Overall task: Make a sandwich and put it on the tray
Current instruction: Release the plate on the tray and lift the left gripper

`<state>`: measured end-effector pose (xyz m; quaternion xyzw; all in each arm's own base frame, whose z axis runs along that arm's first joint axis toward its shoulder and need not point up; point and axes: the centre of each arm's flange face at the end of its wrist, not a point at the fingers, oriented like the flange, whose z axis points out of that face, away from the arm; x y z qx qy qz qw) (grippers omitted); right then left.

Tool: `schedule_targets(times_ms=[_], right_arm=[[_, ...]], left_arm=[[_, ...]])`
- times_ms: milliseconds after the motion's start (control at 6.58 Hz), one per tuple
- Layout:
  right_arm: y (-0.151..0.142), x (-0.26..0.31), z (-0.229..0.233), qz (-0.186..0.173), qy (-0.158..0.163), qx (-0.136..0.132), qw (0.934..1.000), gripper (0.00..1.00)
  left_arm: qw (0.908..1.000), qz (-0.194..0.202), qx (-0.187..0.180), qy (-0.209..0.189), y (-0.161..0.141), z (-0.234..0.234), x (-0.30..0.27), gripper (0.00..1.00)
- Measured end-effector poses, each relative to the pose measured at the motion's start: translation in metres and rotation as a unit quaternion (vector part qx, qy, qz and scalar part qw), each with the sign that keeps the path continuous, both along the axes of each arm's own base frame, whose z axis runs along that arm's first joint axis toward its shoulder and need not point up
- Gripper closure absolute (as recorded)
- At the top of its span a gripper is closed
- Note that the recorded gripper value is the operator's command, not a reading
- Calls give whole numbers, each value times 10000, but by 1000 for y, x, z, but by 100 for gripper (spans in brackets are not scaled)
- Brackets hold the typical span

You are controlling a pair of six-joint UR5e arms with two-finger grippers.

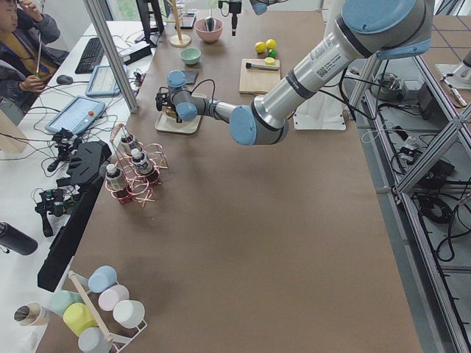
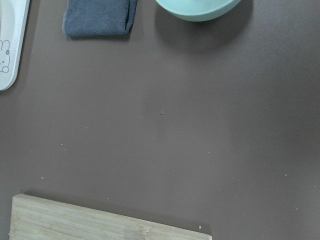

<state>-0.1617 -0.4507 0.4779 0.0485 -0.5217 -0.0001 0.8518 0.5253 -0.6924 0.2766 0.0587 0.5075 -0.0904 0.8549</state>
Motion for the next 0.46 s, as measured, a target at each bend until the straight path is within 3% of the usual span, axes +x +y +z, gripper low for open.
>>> schedule_targets(times_ms=[152,456], right_arm=[[0,1,0,6,1,3,10000,0],[-1,2,-1,22,-5,19,10000,0]], left_arm=[[10000,-19,52,11,1,-1,4,20],[9999,-52,80,69,7,0,4,13]])
